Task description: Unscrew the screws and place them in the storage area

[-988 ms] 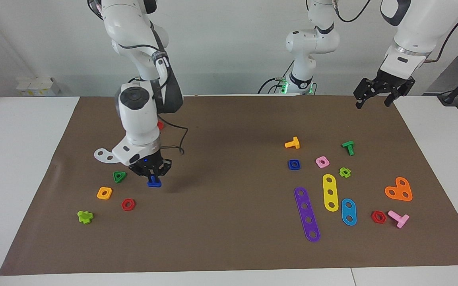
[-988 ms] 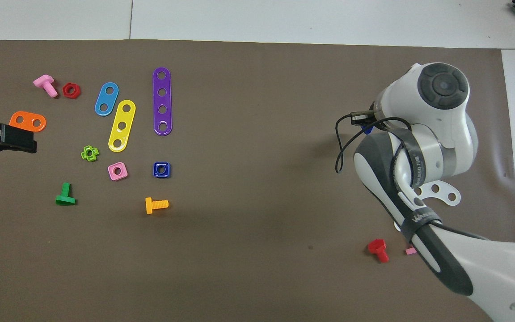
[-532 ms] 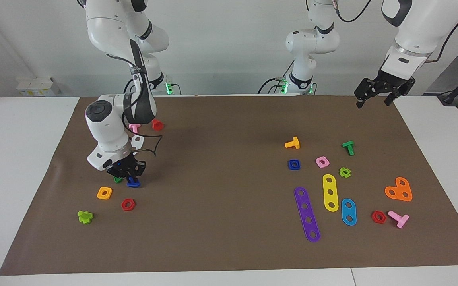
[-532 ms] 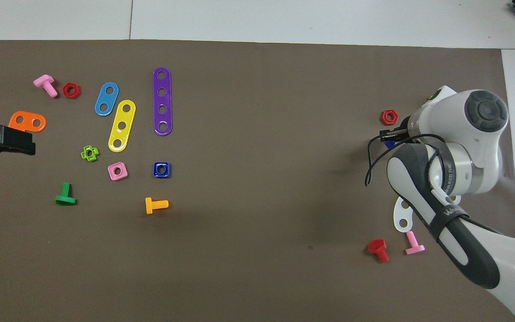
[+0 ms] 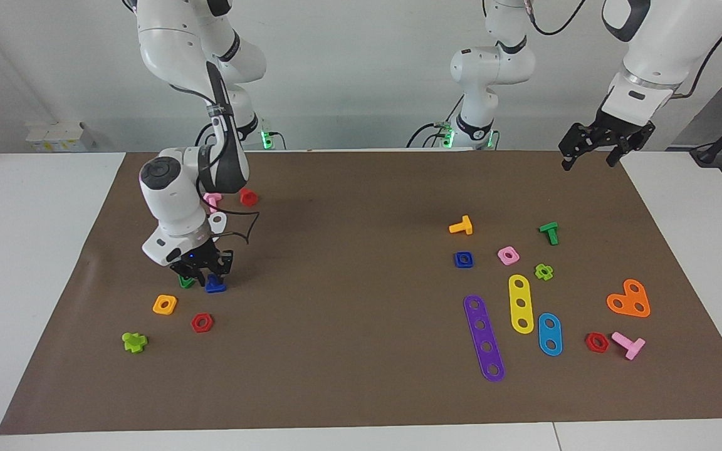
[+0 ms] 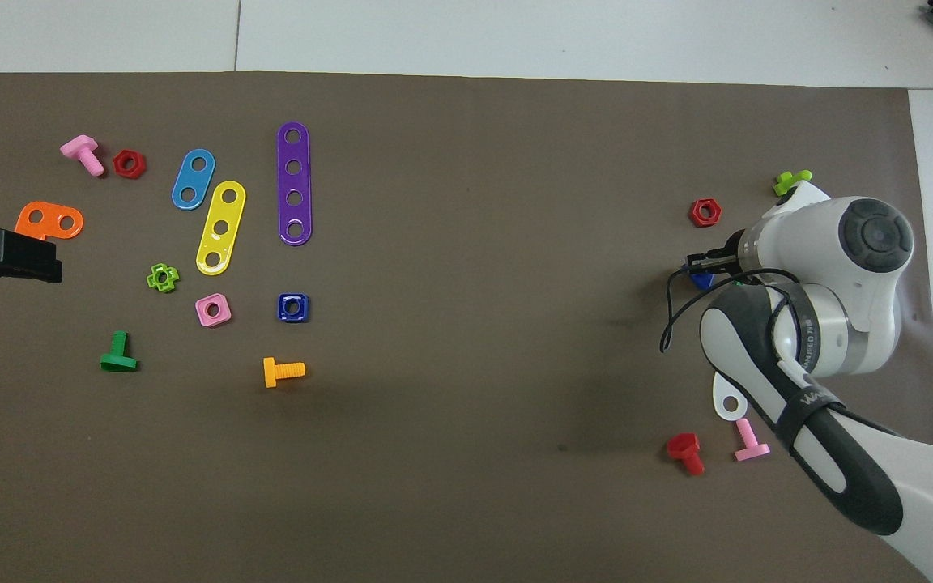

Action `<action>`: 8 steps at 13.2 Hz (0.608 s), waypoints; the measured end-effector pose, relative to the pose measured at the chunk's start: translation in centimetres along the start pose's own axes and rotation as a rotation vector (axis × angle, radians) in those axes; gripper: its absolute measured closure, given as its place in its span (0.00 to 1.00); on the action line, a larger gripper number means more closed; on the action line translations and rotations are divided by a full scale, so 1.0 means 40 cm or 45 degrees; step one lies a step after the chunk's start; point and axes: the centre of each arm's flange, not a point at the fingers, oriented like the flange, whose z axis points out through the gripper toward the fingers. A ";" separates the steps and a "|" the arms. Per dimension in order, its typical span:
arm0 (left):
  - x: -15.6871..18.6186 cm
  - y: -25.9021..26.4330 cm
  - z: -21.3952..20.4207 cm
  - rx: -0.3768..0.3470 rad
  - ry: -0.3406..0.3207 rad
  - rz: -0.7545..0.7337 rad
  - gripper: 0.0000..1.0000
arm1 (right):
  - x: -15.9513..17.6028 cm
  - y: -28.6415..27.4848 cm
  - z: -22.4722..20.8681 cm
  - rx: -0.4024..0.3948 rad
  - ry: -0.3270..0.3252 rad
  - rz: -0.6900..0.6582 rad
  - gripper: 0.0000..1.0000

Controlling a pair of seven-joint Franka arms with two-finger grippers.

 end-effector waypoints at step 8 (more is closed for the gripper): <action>0.000 0.000 0.000 0.000 0.000 0.000 0.00 | 0.020 0.106 -0.515 0.004 -0.044 0.210 0.00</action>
